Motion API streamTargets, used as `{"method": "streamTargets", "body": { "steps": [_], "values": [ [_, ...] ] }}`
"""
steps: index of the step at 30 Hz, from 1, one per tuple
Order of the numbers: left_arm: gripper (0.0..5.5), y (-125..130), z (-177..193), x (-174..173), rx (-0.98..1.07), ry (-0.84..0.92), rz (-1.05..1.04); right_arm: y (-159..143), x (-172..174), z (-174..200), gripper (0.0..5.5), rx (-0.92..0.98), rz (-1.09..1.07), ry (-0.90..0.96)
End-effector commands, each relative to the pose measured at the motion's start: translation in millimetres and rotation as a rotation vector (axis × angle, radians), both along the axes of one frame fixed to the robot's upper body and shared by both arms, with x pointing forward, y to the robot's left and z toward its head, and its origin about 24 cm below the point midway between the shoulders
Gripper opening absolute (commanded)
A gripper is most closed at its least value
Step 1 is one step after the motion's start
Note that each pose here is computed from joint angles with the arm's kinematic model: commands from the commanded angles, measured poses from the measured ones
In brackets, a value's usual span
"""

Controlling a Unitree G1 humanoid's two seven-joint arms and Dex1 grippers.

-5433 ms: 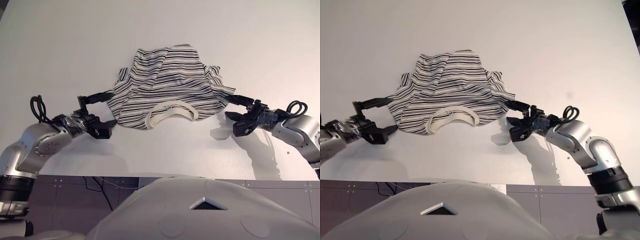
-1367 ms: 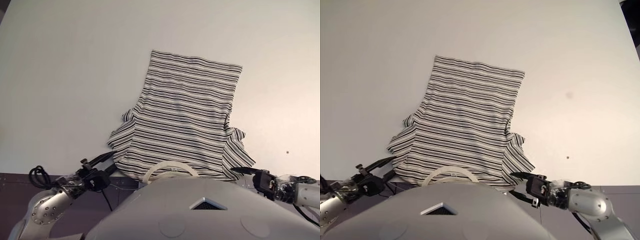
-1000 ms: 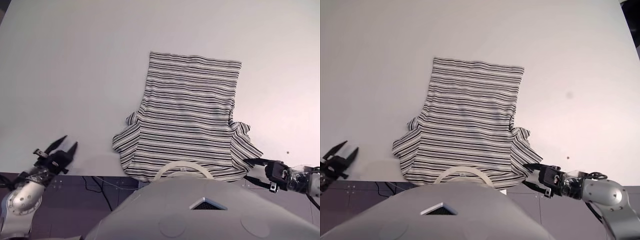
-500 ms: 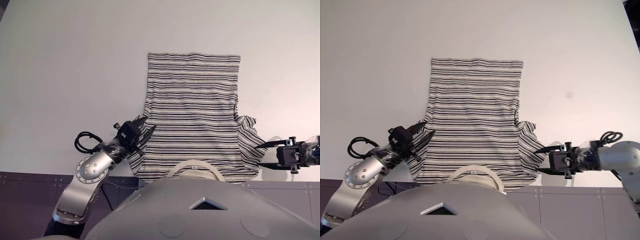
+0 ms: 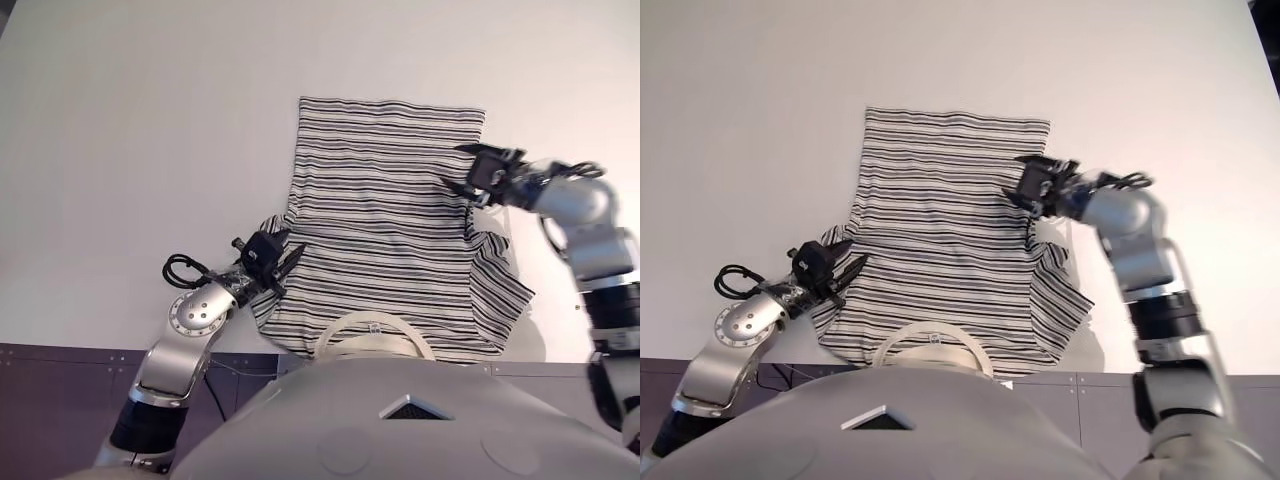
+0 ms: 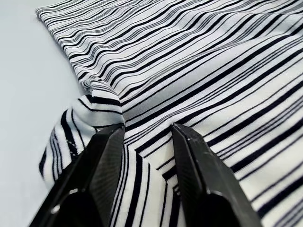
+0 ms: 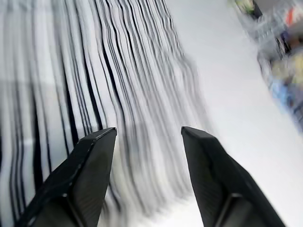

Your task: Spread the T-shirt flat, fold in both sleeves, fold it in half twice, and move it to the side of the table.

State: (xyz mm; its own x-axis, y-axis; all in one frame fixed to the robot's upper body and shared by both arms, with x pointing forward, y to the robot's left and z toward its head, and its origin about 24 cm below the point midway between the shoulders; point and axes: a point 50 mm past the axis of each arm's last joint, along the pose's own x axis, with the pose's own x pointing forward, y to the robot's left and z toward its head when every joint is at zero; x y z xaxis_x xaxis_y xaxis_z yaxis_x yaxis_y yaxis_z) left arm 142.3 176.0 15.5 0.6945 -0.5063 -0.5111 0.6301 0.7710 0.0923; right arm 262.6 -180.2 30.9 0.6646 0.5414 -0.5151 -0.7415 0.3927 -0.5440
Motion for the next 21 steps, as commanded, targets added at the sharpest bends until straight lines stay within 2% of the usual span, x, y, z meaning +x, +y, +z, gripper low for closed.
{"method": "streamTargets", "body": {
  "steps": [1,6,10,13,15,17,20,21],
  "values": [
    [1.81,8.0,-22.8,-4.5,0.076,0.105,0.002,-14.0,16.9,-33.3,2.52,-0.163,-0.207,-0.019],
    [1.81,16.6,-29.9,22.8,0.178,0.009,0.038,3.7,46.1,-35.5,2.52,-0.147,-0.269,-0.109],
    [1.81,19.1,-22.5,31.8,0.192,-0.061,0.062,11.8,49.4,-34.8,2.52,-0.137,-0.239,-0.131],
    [1.81,9.6,-14.4,29.0,0.149,-0.092,0.043,14.9,52.2,-17.2,2.52,-0.009,-0.261,-0.22],
    [1.81,4.0,-3.2,32.7,0.127,-0.14,0.054,15.5,45.3,15.4,2.52,0.196,-0.245,-0.271],
    [1.81,-1.5,5.4,34.0,0.12,-0.178,0.059,14.3,28.0,44.5,2.52,0.319,-0.15,-0.233],
    [1.81,-13.9,13.5,30.7,0.111,-0.221,0.058,6.6,-8.8,61.0,2.52,0.256,0.088,-0.084],
    [1.81,-13.9,16.6,33.5,0.108,-0.239,0.078,-3.0,-18.5,54.9,2.52,0.167,0.12,-0.042]
  ]
}}
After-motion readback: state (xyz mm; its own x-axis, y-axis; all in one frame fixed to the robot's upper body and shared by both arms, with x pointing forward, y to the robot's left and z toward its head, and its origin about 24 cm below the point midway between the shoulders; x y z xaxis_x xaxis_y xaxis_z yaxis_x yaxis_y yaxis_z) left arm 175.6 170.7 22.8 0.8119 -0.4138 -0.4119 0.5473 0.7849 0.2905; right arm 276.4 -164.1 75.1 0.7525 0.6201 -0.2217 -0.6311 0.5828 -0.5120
